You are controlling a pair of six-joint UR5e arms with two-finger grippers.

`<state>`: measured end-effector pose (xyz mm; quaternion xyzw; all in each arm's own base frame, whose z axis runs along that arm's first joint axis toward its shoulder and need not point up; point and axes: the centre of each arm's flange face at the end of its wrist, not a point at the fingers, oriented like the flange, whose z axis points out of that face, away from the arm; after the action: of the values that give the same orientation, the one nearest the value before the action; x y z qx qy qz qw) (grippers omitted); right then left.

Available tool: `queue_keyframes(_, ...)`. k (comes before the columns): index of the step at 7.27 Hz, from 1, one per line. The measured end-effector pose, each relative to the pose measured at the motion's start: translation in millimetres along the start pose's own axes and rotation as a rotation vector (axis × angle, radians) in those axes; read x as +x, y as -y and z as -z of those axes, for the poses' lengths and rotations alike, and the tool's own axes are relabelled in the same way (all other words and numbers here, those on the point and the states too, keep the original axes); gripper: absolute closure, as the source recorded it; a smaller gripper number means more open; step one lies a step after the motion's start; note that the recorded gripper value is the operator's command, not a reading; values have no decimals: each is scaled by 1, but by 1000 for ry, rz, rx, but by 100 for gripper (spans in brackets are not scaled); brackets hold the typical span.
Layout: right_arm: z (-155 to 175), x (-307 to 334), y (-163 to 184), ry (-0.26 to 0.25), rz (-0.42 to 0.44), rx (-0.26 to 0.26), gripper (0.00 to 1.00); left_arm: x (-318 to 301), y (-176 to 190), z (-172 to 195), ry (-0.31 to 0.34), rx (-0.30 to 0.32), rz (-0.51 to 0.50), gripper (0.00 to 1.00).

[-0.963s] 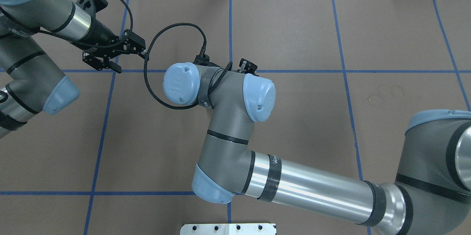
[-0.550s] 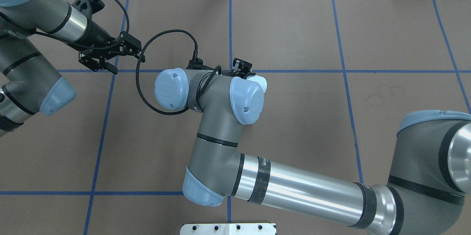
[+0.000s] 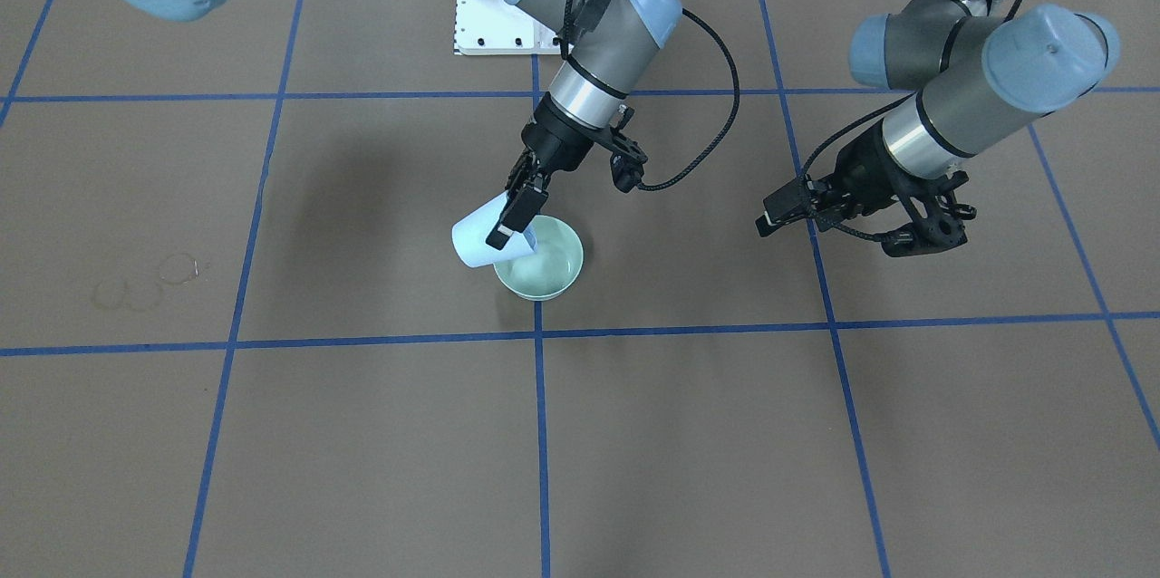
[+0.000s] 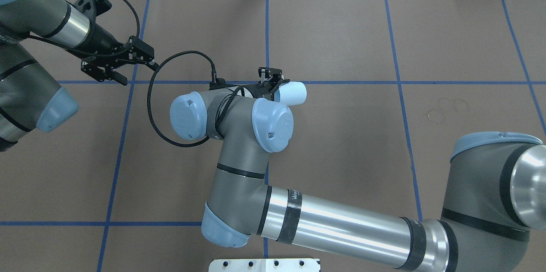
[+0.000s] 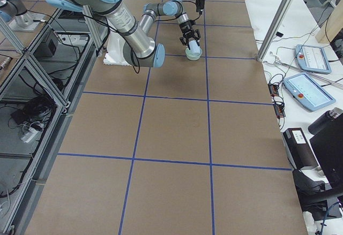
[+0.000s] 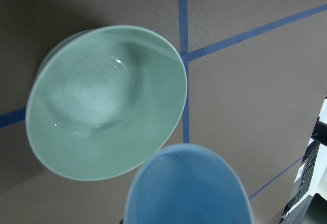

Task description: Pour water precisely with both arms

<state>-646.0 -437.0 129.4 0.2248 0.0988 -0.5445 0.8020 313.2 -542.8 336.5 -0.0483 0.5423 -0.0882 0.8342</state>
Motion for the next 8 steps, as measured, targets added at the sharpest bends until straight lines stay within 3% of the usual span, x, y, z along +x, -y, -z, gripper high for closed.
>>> queue_keyframes(4,0,5,11,-52,212,-28,100,-3,0,1,0,-1,0,1)
queue_keyframes(8,-2,6,12,-94,346,-88,100,-4,0,1,1,-1,1,1)
